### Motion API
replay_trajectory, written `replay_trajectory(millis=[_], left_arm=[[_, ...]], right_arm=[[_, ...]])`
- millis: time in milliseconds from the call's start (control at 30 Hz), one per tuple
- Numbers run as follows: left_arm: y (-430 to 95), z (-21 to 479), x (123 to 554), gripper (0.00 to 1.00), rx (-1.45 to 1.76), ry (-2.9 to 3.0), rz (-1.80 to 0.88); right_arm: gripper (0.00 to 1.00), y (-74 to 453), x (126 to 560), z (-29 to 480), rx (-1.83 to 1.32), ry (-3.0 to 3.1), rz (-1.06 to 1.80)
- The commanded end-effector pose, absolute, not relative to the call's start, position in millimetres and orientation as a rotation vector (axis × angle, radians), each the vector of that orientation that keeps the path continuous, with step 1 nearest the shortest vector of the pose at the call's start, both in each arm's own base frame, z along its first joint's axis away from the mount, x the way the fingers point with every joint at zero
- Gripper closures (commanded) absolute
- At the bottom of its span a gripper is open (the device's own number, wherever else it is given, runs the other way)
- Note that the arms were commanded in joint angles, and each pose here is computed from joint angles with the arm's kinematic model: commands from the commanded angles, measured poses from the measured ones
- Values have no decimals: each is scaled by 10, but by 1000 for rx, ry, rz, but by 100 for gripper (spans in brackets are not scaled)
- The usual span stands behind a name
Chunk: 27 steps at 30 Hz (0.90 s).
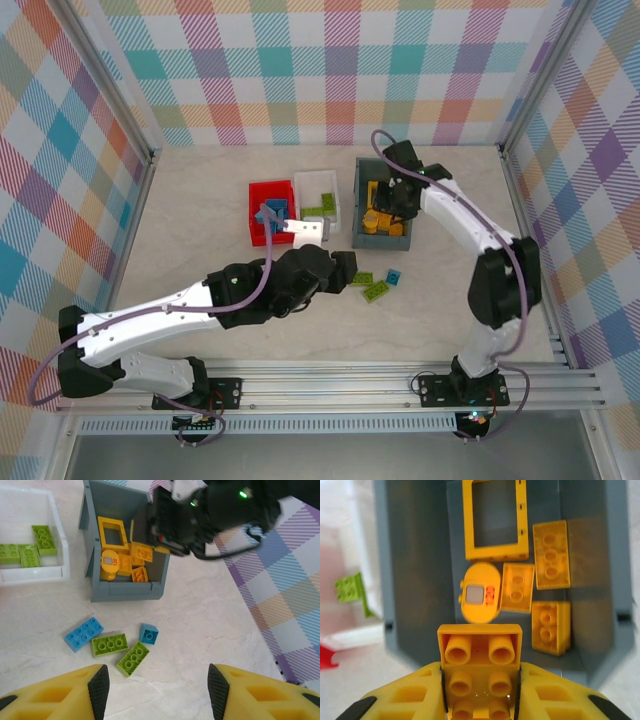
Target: Sort the legos into containers by color
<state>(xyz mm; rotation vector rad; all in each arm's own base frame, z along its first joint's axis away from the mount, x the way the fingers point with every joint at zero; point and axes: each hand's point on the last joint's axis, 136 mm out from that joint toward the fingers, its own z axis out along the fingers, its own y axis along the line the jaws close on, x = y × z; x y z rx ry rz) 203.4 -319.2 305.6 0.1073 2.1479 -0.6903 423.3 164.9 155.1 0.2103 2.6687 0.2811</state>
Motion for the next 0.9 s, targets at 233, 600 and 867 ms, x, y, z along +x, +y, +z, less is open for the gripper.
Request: replay_trajectory(millis=[233,600,867], left_arm=[[-3227,2950,2026,44,129,2184,-700],[-3220,2933,2007,44,135,2189,-704],[-3195,2898,1997,45,123,2194,-707]], right_arm=[[69,1882,4785,1170,191,2746,562],[49,2016,4888,1060,196,2757,690],[40,1963,4812,1506,186,2656,699]])
